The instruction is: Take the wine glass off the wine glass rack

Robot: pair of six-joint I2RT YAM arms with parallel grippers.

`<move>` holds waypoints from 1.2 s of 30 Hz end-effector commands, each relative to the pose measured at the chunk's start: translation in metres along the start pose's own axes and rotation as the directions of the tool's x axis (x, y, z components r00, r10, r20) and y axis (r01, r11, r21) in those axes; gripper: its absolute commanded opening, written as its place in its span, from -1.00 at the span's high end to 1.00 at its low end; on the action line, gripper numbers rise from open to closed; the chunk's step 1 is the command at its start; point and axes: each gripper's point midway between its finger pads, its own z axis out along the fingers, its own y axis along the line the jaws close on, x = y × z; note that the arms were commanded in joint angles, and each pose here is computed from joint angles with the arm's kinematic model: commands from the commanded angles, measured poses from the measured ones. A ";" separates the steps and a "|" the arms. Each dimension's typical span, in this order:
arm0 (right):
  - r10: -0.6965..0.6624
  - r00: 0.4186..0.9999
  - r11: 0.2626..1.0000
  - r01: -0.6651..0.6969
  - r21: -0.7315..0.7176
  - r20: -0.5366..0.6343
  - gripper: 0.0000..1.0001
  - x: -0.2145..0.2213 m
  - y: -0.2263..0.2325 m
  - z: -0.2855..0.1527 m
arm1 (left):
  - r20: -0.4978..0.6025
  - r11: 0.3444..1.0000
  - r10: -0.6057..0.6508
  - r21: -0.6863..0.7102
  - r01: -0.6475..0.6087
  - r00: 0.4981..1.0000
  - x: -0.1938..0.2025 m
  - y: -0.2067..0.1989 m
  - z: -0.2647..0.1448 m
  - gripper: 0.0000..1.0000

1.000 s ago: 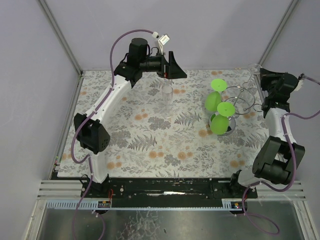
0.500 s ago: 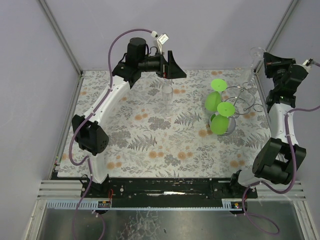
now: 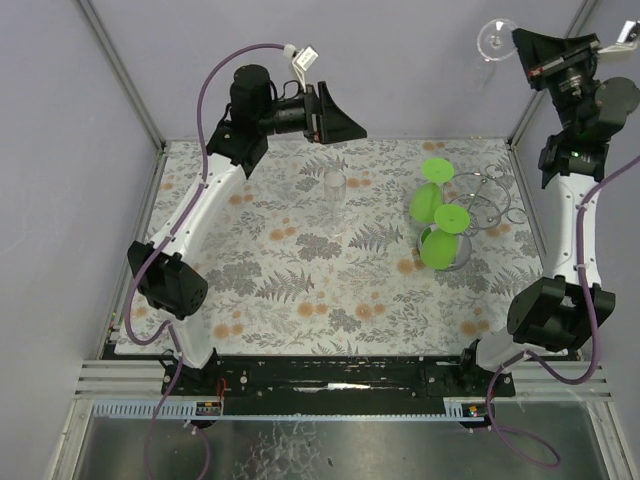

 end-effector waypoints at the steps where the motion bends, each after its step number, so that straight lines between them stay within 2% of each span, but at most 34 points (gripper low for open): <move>1: -0.095 0.988 0.981 0.072 -0.180 -0.121 1.00 0.042 0.071 0.009 | 0.085 0.987 0.050 0.148 -0.063 0.995 -0.031 -0.054 -0.018 -0.99; 7: -0.092 0.972 0.969 0.039 -0.242 -0.214 1.00 0.098 0.103 0.010 | 0.132 0.966 0.025 0.253 -0.058 0.991 -0.040 -0.087 -0.035 -0.99; 12: -0.101 0.957 0.963 0.025 -0.268 -0.274 1.00 0.134 0.119 0.002 | 0.146 0.961 0.005 0.272 -0.045 0.989 -0.041 -0.092 -0.038 -0.99; 17: -0.104 0.944 0.959 0.012 -0.284 -0.313 1.00 0.156 0.126 -0.007 | 0.158 0.956 -0.055 0.293 0.007 0.986 -0.047 -0.090 -0.036 -0.99; 23: -0.116 0.918 0.956 -0.001 -0.294 -0.378 1.00 0.192 0.129 -0.018 | 0.166 0.955 -0.138 0.285 0.086 0.976 -0.052 -0.068 -0.025 -0.99; 34: -0.126 0.896 0.948 -0.017 -0.316 -0.425 1.00 0.219 0.141 -0.030 | 0.153 0.954 -0.178 0.268 0.132 0.972 -0.049 -0.046 -0.013 -0.99; 36: -0.125 0.896 0.949 -0.017 -0.315 -0.425 1.00 0.220 0.140 -0.030 | 0.151 0.953 -0.182 0.269 0.137 0.972 -0.049 -0.045 -0.012 -0.89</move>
